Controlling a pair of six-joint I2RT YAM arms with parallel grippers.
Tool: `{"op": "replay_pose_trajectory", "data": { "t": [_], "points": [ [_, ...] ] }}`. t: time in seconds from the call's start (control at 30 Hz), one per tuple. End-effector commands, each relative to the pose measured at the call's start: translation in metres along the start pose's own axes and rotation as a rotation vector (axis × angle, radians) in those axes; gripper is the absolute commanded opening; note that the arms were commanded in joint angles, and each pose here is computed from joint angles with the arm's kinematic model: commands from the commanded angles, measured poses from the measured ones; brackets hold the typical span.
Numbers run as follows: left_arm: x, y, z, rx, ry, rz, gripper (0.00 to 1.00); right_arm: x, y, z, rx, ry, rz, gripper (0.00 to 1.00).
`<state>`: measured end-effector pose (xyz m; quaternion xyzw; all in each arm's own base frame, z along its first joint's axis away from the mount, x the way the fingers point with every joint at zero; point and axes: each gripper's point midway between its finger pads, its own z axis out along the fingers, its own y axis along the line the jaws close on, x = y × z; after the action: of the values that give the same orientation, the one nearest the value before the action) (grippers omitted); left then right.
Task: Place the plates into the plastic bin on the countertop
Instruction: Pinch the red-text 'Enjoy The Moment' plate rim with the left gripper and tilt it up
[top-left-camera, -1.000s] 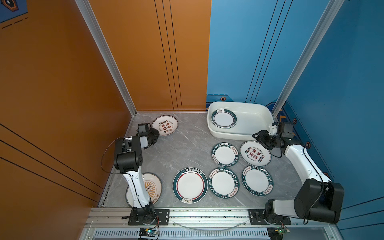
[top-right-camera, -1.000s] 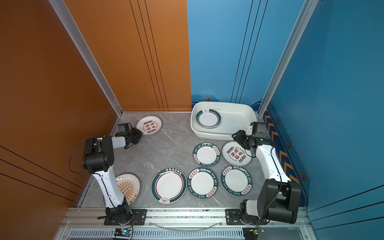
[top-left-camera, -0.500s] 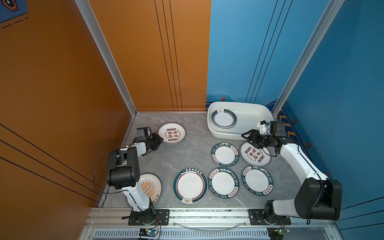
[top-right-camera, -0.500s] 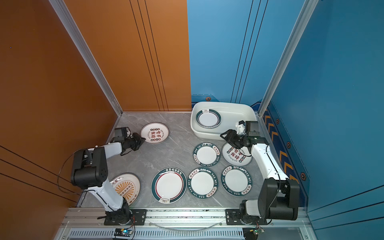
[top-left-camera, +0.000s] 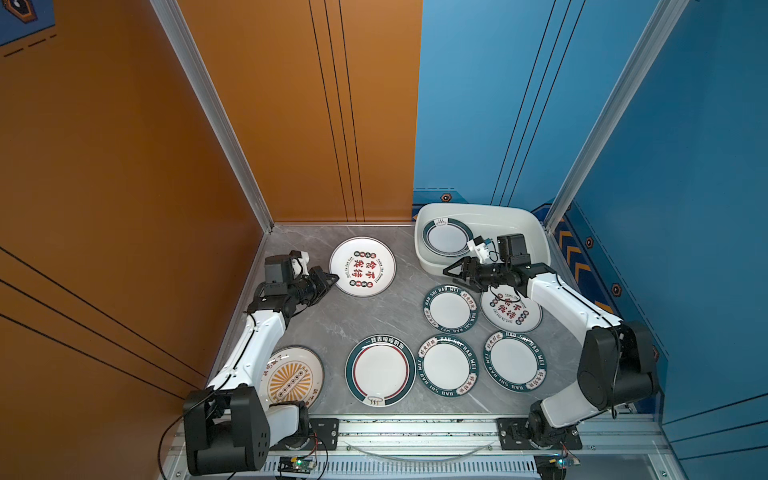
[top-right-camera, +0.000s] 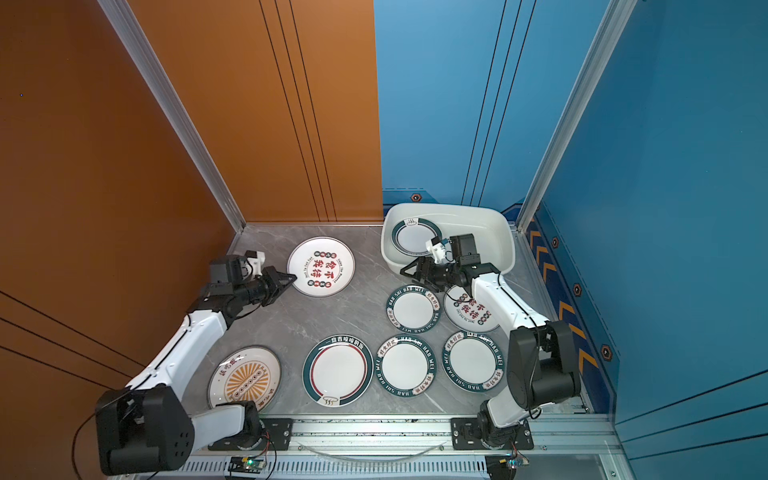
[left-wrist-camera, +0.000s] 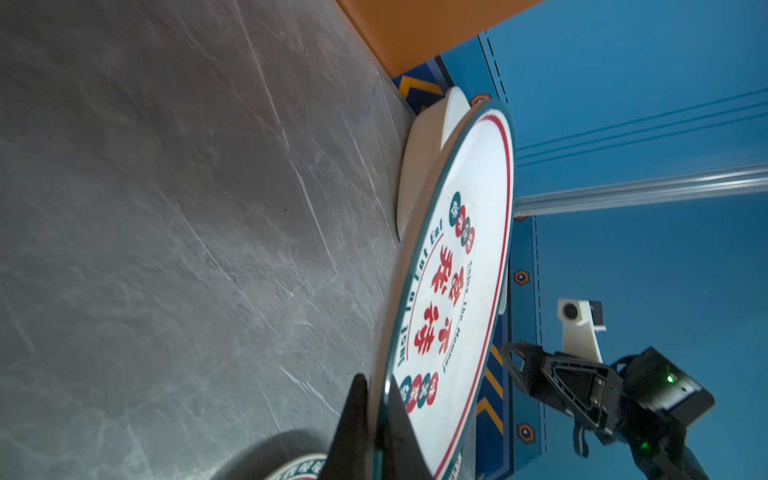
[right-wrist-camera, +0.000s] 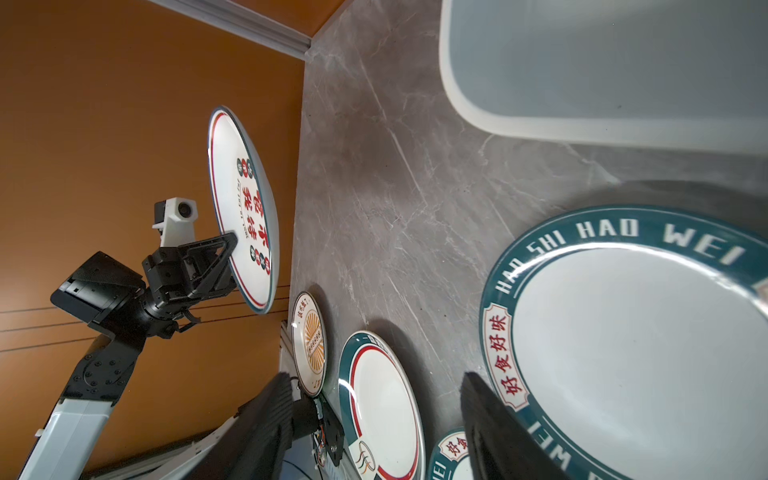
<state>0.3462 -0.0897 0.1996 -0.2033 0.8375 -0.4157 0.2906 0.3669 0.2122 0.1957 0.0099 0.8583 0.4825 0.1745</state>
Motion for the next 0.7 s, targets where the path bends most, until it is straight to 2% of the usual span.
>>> {"op": "replay_pose_trajectory", "data": {
  "t": [0.0, 0.4, 0.67],
  "points": [
    [0.028, -0.017, 0.000, 0.061, 0.097, 0.020, 0.00, -0.011, 0.027, 0.011, -0.076, -0.001, -0.043, 0.67],
    [0.064, -0.060, 0.018, 0.150, 0.253, 0.086, 0.00, 0.001, 0.042, 0.036, -0.133, 0.065, -0.072, 0.65],
    [0.071, -0.069, 0.028, 0.149, 0.294, 0.118, 0.00, 0.012, 0.047, 0.046, -0.162, 0.107, -0.079, 0.58]
  ]
}}
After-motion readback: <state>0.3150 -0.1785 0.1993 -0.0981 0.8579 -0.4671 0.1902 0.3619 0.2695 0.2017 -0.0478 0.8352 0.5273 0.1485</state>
